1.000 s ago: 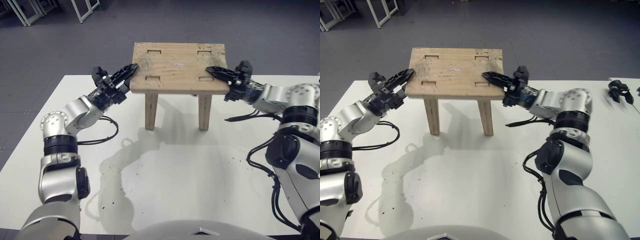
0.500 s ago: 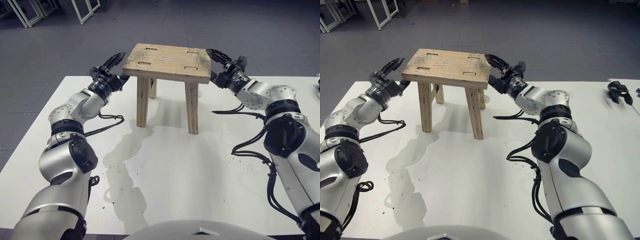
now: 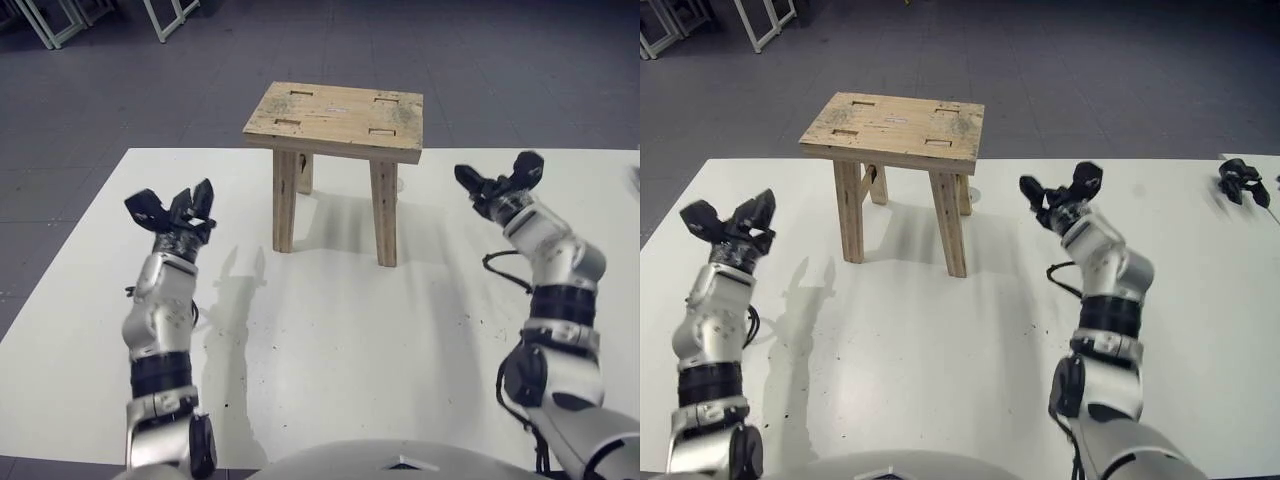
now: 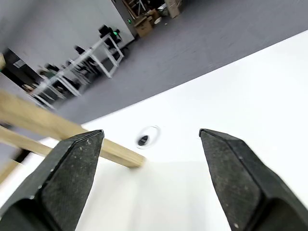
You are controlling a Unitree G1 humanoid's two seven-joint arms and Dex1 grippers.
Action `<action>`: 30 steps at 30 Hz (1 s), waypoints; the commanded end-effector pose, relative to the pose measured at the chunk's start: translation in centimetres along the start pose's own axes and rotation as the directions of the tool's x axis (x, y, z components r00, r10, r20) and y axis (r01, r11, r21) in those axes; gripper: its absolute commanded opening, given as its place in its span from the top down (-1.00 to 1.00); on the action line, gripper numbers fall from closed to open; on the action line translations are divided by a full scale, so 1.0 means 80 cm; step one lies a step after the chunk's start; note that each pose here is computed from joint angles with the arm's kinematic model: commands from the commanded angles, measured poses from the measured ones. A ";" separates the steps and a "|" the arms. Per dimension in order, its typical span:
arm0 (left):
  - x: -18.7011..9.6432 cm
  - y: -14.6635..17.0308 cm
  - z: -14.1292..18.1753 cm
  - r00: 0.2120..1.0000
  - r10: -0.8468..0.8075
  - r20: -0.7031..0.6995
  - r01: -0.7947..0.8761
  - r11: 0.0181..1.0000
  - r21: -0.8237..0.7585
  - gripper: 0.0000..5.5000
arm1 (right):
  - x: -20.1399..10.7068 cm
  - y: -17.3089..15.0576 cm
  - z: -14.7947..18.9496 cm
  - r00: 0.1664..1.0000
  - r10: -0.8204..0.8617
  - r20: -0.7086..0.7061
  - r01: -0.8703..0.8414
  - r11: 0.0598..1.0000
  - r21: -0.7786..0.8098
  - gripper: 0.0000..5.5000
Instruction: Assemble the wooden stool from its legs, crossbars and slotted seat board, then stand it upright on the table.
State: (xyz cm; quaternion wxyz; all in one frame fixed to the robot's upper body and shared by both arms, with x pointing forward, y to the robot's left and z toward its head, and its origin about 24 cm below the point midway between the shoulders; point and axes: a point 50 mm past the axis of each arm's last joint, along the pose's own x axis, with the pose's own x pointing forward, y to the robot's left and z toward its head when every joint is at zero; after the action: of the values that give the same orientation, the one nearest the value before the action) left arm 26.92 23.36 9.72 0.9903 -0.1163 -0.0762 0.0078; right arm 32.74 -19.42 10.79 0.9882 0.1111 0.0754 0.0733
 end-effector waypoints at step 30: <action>-0.038 -0.104 -0.019 0.972 -0.192 0.134 0.139 0.934 0.328 0.20 | -0.073 0.094 -0.067 0.977 -0.001 0.213 0.077 0.935 -0.345 -0.34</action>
State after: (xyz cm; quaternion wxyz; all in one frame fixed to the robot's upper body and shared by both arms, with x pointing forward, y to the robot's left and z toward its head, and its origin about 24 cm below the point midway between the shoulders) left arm 23.42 14.73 9.74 0.9827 0.0474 -0.1759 -0.0322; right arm 25.57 -12.40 8.03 0.9950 -0.0678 -0.0349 0.0645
